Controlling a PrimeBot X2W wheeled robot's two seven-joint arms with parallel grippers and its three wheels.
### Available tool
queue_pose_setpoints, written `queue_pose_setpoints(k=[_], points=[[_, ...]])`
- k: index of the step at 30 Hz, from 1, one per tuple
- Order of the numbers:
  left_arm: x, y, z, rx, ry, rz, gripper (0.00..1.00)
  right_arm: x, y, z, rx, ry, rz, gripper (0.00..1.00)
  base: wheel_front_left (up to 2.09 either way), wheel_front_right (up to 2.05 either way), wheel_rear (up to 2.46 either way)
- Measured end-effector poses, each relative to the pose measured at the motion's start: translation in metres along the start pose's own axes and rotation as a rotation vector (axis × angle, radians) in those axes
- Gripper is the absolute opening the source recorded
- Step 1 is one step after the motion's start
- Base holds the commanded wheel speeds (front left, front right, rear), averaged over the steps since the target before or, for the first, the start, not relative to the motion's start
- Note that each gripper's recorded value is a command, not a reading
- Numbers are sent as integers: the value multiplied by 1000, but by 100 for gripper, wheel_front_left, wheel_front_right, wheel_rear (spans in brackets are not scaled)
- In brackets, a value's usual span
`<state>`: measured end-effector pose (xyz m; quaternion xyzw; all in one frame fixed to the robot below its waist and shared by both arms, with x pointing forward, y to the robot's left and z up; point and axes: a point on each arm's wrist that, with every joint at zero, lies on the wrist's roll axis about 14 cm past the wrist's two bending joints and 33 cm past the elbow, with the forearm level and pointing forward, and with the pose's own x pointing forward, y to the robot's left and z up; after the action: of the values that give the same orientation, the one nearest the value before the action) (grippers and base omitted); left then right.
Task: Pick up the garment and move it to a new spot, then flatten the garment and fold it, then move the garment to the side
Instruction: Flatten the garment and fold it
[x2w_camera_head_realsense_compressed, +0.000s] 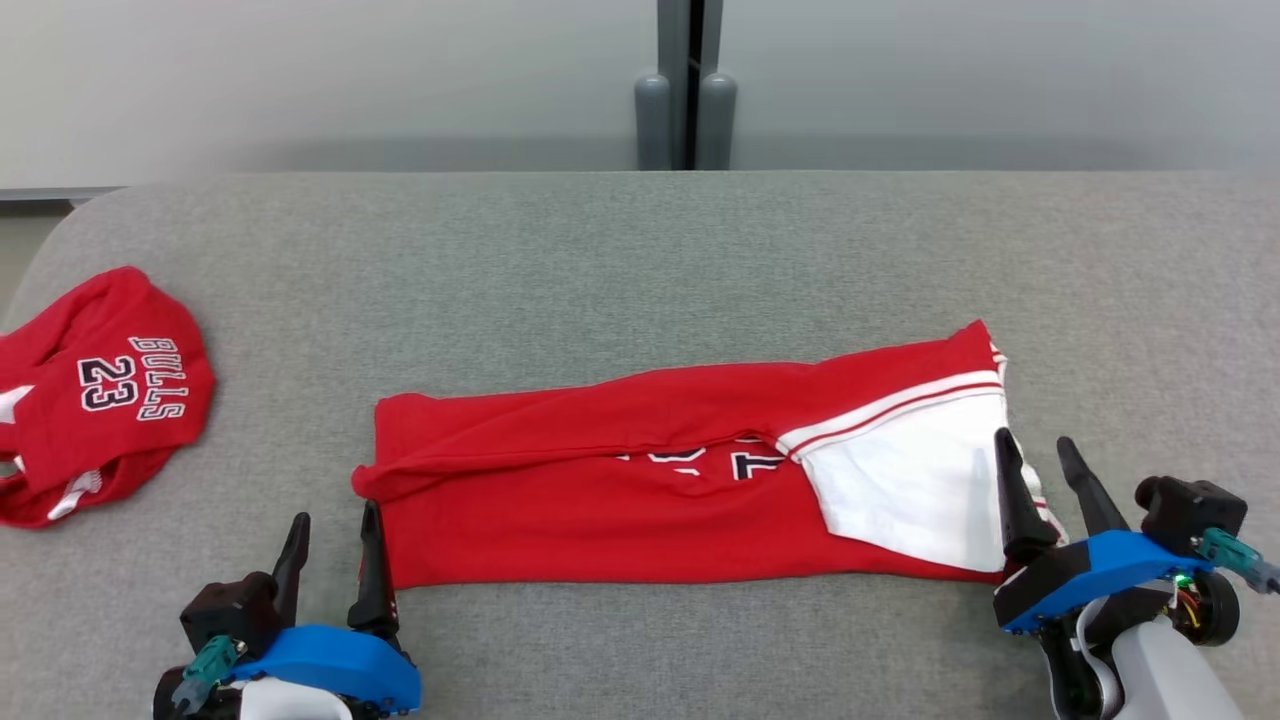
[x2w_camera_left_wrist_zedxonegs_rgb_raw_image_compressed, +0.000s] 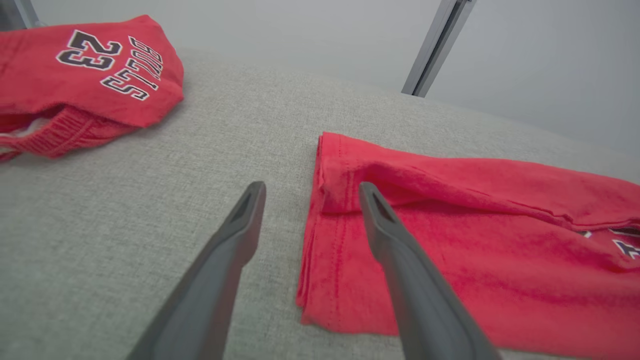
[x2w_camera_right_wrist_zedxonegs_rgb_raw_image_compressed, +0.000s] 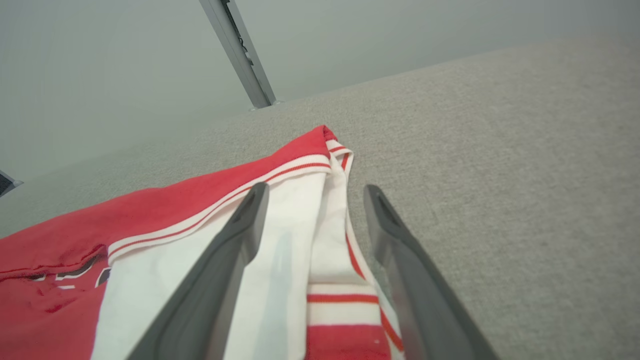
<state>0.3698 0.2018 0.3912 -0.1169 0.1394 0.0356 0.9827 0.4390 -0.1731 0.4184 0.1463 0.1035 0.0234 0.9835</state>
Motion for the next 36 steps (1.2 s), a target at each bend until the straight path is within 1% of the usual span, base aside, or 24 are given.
queue_pose_setpoints(k=[5,10,11,13,14,15,16,17,19,22,28,30,32,34,36], points=[[-8,0,-2,-1,-1,1,100,11,3,-23,-8,99,-11,100,0,0,0],[-12,2,-5,0,7,6,100,16,-11,-44,-59,199,-52,100,0,0,0],[-12,2,-5,1,7,7,100,17,-8,-49,-65,220,-48,100,0,0,0],[-12,2,-4,0,4,5,100,21,2,-52,-43,233,-32,100,0,0,0],[-12,1,-4,-2,2,1,100,22,10,-54,-35,241,-13,88,0,0,0],[-12,0,-4,-5,1,-1,100,23,18,-57,-21,250,4,50,0,0,0],[-12,-2,-3,-5,0,-6,100,23,25,-59,-4,256,18,20,0,0,0],[-12,-4,-3,-5,0,-14,100,21,32,-62,0,269,36,0,0,0,0],[-11,-8,-3,-5,-2,-26,100,20,40,-64,12,275,58,0,0,0,0],[-10,-16,-3,-6,0,-51,100,19,34,-54,23,223,45,0,0,0,0],[-6,-38,-2,0,-2,-117,100,17,-18,-12,-3,84,-58,0,0,0,0],[-4,-46,-3,-3,1,-142,100,14,-31,3,-12,39,-83,0,0,0,0],[-2,-55,-4,-1,6,-169,100,12,-38,18,-47,1,-85,0,0,0,0],[-1,-64,-5,-1,10,-194,100,12,-35,32,-68,-39,-66,0,0,0,0],[-1,-71,-6,-4,12,-213,100,13,-13,41,-94,-72,1,0,0,0,0]])
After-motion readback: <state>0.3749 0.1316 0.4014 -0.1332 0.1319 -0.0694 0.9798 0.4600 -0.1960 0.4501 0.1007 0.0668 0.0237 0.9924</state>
